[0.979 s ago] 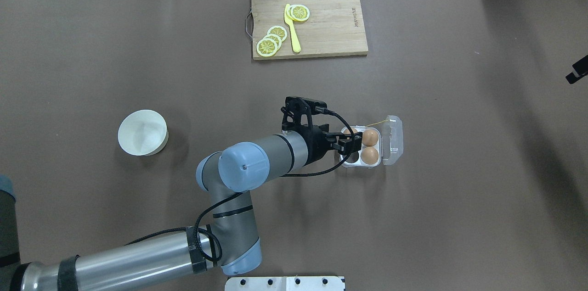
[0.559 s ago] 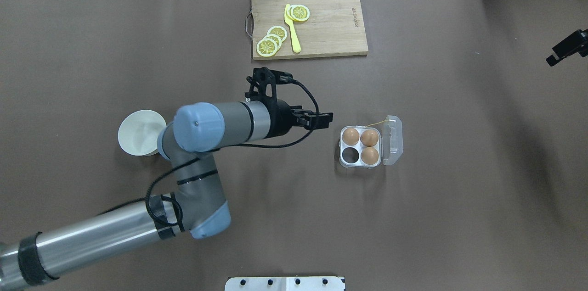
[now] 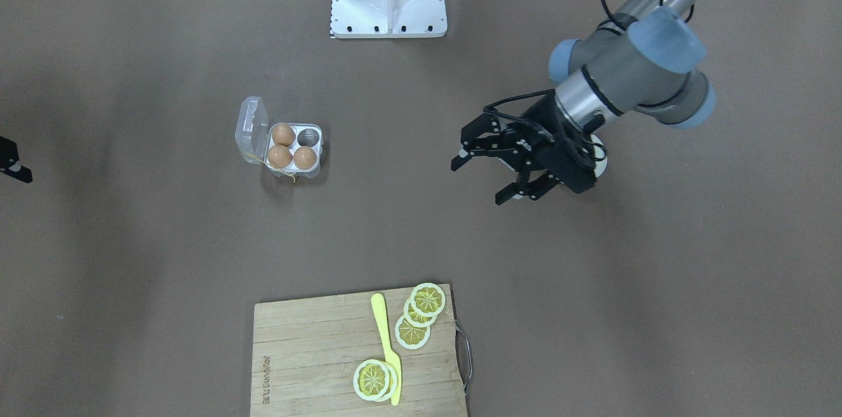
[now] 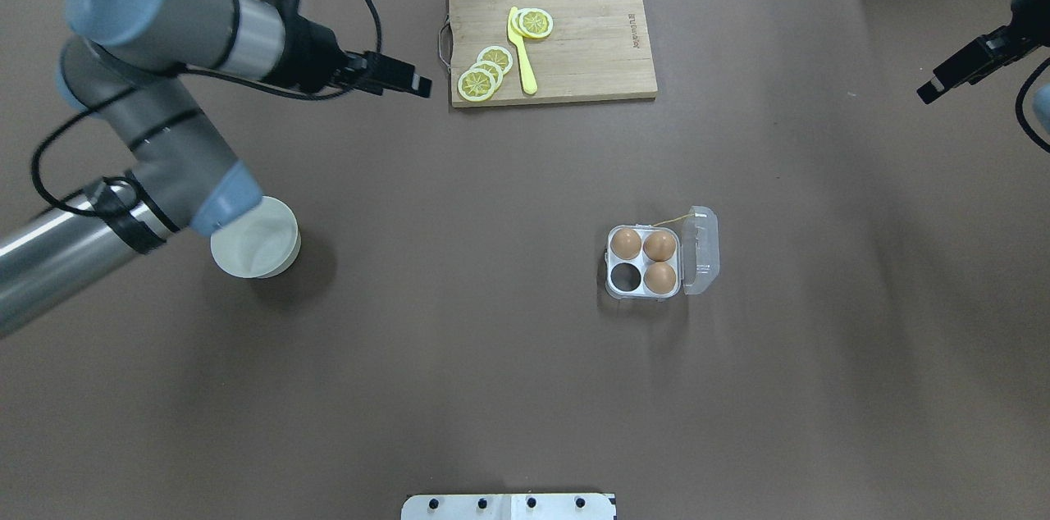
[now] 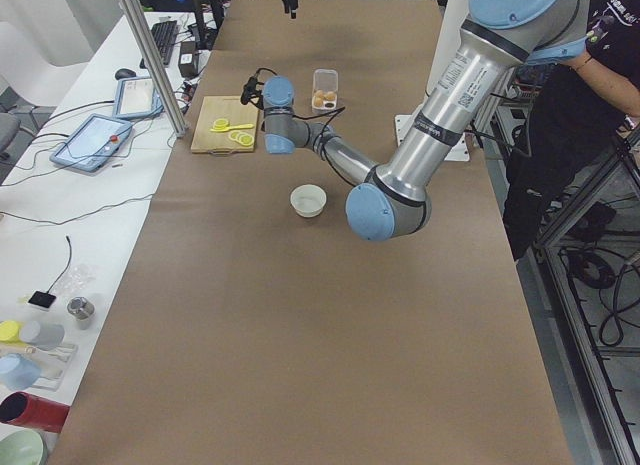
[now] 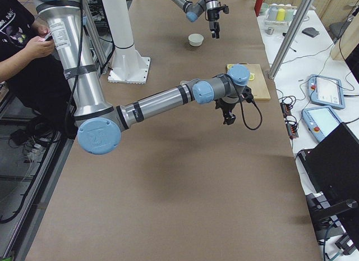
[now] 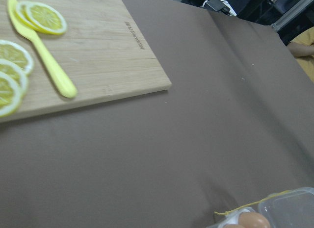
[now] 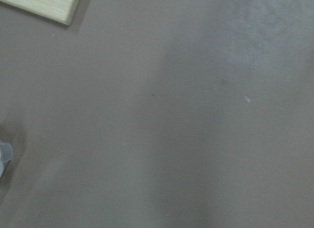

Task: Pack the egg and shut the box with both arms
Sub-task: 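Withdraw the left gripper from the box while the right arm moves in, then push the open clear lid down over the eggs with the right gripper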

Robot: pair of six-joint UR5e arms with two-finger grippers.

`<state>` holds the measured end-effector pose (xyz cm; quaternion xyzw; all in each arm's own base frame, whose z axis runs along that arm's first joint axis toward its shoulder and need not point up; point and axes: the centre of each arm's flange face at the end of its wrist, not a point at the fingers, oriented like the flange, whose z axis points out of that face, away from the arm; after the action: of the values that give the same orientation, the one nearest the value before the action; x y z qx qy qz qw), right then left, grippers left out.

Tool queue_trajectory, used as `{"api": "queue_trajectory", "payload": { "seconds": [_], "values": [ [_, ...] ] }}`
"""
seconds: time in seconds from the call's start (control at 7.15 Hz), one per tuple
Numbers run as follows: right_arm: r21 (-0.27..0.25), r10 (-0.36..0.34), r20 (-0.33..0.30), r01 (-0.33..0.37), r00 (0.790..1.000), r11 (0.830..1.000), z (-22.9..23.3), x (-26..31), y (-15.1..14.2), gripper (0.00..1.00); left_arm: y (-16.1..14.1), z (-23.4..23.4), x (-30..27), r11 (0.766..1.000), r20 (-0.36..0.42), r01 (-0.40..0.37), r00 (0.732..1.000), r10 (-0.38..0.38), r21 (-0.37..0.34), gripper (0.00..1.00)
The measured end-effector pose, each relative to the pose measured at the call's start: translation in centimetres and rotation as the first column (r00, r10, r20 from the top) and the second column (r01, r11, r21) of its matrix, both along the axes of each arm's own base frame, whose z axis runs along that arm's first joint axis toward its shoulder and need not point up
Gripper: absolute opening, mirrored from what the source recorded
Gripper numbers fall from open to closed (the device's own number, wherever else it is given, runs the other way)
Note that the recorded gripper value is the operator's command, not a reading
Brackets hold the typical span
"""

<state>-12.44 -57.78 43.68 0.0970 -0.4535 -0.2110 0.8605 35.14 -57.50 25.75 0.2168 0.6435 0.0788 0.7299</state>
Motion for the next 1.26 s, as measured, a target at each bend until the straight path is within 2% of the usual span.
{"api": "queue_trajectory", "payload": {
  "seconds": [0.14,0.28,0.42,0.7,0.84,1.26],
  "values": [
    [0.012,-0.047,0.021,0.047,0.999,0.999,-1.7,-3.0,1.0,0.78,-1.8,3.2,-5.6,1.000,0.041,-0.006,0.999,0.006,0.008,0.96],
    [0.014,-0.105,0.029,0.105,0.994,0.994,-3.2,-7.4,2.3,0.62,-2.9,6.9,-10.4,1.000,0.089,-0.001,0.996,0.000,0.017,0.95],
    [0.015,-0.172,0.032,0.172,0.985,0.985,-4.4,-12.1,3.9,0.61,-3.7,9.7,-14.5,1.000,0.130,0.006,0.991,-0.009,0.021,0.95],
    [0.025,-0.279,0.033,0.279,0.960,0.960,-5.6,-18.6,6.9,0.53,-4.7,13.8,-20.3,0.999,0.209,0.025,0.977,-0.034,0.045,0.95],
    [0.033,-0.313,0.034,0.312,0.949,0.950,-6.3,-20.8,8.0,0.51,-4.9,16.0,-22.2,0.998,0.257,0.026,0.966,-0.042,0.066,0.95],
    [0.043,-0.347,0.048,0.345,0.937,0.938,-9.3,-24.5,9.3,0.53,-4.9,20.2,-25.4,0.994,0.358,-0.011,0.933,-0.030,0.113,0.95]
  ]
}}
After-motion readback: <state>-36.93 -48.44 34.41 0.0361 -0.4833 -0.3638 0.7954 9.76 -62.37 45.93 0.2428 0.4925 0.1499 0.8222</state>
